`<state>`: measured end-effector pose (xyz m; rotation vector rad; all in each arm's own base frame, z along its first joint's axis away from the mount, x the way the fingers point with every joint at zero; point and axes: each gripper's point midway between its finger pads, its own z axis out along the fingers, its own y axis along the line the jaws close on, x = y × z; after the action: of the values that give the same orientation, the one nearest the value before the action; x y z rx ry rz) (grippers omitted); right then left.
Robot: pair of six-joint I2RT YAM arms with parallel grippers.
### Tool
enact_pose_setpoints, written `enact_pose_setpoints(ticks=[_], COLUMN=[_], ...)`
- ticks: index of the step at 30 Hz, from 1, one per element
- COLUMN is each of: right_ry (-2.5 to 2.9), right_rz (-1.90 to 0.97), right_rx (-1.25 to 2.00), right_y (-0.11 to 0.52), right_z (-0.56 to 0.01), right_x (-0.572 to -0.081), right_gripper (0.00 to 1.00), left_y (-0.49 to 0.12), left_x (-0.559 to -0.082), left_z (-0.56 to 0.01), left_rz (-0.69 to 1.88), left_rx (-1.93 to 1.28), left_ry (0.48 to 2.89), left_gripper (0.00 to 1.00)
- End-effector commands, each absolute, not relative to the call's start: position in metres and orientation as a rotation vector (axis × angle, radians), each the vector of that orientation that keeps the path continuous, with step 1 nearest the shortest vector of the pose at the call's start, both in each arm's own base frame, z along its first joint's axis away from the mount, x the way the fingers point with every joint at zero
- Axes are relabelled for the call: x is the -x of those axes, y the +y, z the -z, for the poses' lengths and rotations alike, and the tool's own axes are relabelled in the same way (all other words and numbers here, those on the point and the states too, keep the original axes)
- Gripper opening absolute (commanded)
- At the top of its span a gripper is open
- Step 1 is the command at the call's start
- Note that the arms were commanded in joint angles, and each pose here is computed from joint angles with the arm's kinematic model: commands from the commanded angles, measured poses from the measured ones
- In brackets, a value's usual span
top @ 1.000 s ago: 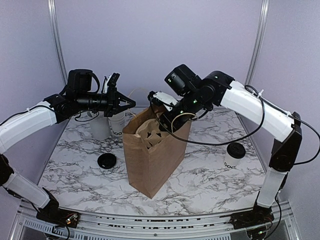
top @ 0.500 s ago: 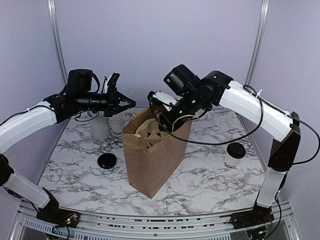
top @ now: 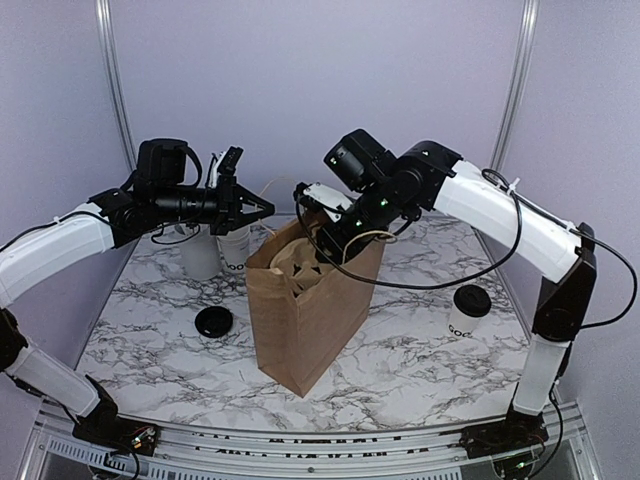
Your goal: Pack the takeout coffee
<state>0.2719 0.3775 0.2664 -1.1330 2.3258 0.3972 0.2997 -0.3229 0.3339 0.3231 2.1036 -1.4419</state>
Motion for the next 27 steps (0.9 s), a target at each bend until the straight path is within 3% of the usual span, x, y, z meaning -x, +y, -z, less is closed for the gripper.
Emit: enact_pose_setpoints(ticks=[1, 27], right_ry=[2.356, 2.397], right_rz=[-0.380, -0.351], right_rx=[1.123, 1.109], right_y=[0.382, 0.373], right_z=[-0.260, -0.256], right_x=[-0.274, -0.265], right_gripper=[0.30, 0.31], left_y=[-0.328, -0.324], left_x=[-0.288, -0.297], left_z=[-0.348, -0.350], left_rz=[1.465, 1.413], left_rx=[-0.382, -0.320], left_ry=[2.061, 2.055], left_gripper=[0.00, 0.00])
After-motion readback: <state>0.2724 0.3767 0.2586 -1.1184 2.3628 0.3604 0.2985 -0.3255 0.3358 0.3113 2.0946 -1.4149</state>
